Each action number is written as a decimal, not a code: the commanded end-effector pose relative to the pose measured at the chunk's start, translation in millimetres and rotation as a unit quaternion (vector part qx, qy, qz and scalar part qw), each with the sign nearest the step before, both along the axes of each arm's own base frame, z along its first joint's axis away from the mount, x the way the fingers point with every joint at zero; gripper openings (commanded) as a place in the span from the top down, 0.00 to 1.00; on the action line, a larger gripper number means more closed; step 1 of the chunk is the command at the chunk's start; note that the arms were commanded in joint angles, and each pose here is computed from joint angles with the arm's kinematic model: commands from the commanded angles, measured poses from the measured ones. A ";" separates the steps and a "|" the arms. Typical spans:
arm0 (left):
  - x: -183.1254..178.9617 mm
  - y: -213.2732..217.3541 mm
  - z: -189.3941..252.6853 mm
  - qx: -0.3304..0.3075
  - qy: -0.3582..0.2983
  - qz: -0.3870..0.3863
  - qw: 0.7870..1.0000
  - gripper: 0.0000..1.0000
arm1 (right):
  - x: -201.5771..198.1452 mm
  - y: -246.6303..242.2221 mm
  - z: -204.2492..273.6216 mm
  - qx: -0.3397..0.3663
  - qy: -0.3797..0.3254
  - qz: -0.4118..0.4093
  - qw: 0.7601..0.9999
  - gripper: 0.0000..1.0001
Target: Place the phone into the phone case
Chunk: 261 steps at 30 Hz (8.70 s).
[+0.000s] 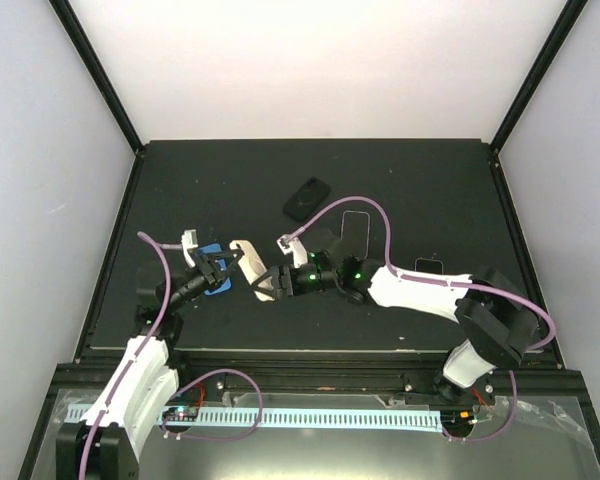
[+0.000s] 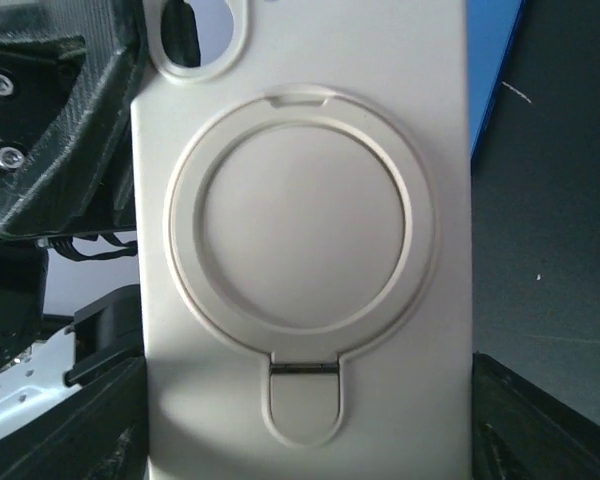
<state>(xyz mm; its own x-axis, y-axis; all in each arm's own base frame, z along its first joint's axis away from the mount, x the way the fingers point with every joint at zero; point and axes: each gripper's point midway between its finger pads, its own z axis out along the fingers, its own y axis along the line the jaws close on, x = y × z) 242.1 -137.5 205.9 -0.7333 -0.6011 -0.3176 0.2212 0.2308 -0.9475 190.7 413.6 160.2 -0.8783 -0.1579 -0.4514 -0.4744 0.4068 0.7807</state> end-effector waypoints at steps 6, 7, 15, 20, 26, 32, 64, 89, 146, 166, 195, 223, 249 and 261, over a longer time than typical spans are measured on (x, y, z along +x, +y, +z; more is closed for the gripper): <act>5.3 5.0 -6.8 0.062 0.025 0.015 0.998 0.98 | 9.7 -18.5 7.5 -0.016 -0.026 -0.040 0.999 0.02; 6.0 5.2 -9.3 0.079 0.025 0.015 0.996 0.98 | 12.1 -22.3 4.2 -0.028 -0.030 -0.048 0.998 0.01; 10.1 -6.4 -44.6 0.256 0.095 0.009 0.962 0.98 | 14.0 -55.9 -16.0 -0.089 -0.041 -0.094 0.991 0.00; 14.3 -24.8 -74.0 0.338 0.145 -0.014 0.930 0.99 | 10.4 -71.2 -13.4 -0.105 -0.048 -0.105 0.988 0.00; 26.8 -40.1 -95.9 0.404 0.189 -0.015 0.895 0.98 | 3.0 -92.8 -13.2 -0.114 -0.051 -0.122 0.985 0.00; 38.7 -65.6 -118.9 0.417 0.211 -0.034 0.884 0.95 | 5.5 -111.5 -13.9 -0.135 -0.074 -0.147 0.977 0.00; 29.1 -45.8 -137.1 0.440 0.211 -0.021 0.872 0.08 | 43.6 -223.9 -65.7 -0.340 -0.031 -0.281 0.897 0.00; 14.8 -44.3 -168.4 0.443 0.210 -0.058 0.870 0.10 | 82.3 -394.2 -138.0 -0.360 0.147 -0.498 0.775 0.00; 1.8 -67.6 -149.3 0.376 0.183 -0.105 0.902 0.14 | 48.2 -354.0 -160.9 -0.489 0.142 -0.351 0.786 0.15; 1.2 -85.9 -163.0 0.355 0.179 -0.126 0.909 0.18 | 50.9 -292.4 -147.8 -0.414 0.097 -0.274 0.863 0.30; 7.7 -29.7 -125.6 0.282 0.172 -0.046 0.943 0.01 | 54.3 -109.4 -37.6 -0.152 -0.040 -0.080 0.984 0.33; -6.8 7.2 -113.3 0.258 0.168 0.049 0.950 0.11 | 47.5 -29.8 -94.5 -0.220 -0.038 -0.022 0.974 0.34; -3.0 -10.2 -117.8 0.236 0.173 0.005 0.956 0.21 | 43.8 -57.6 -117.0 -0.271 0.000 -0.082 0.959 0.19; -2.7 -14.7 -129.7 0.241 0.185 -0.012 0.953 0.25 | 49.8 -68.3 -89.0 -0.266 -0.027 -0.108 0.958 0.19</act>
<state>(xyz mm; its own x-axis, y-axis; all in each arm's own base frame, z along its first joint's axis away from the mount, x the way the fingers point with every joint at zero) 234.3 -147.6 70.2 -0.8585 -0.4472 -0.2511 -0.1341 0.6683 -0.7317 234.4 356.0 52.4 -0.9145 -0.2175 -0.3413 -0.3624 0.8155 0.4513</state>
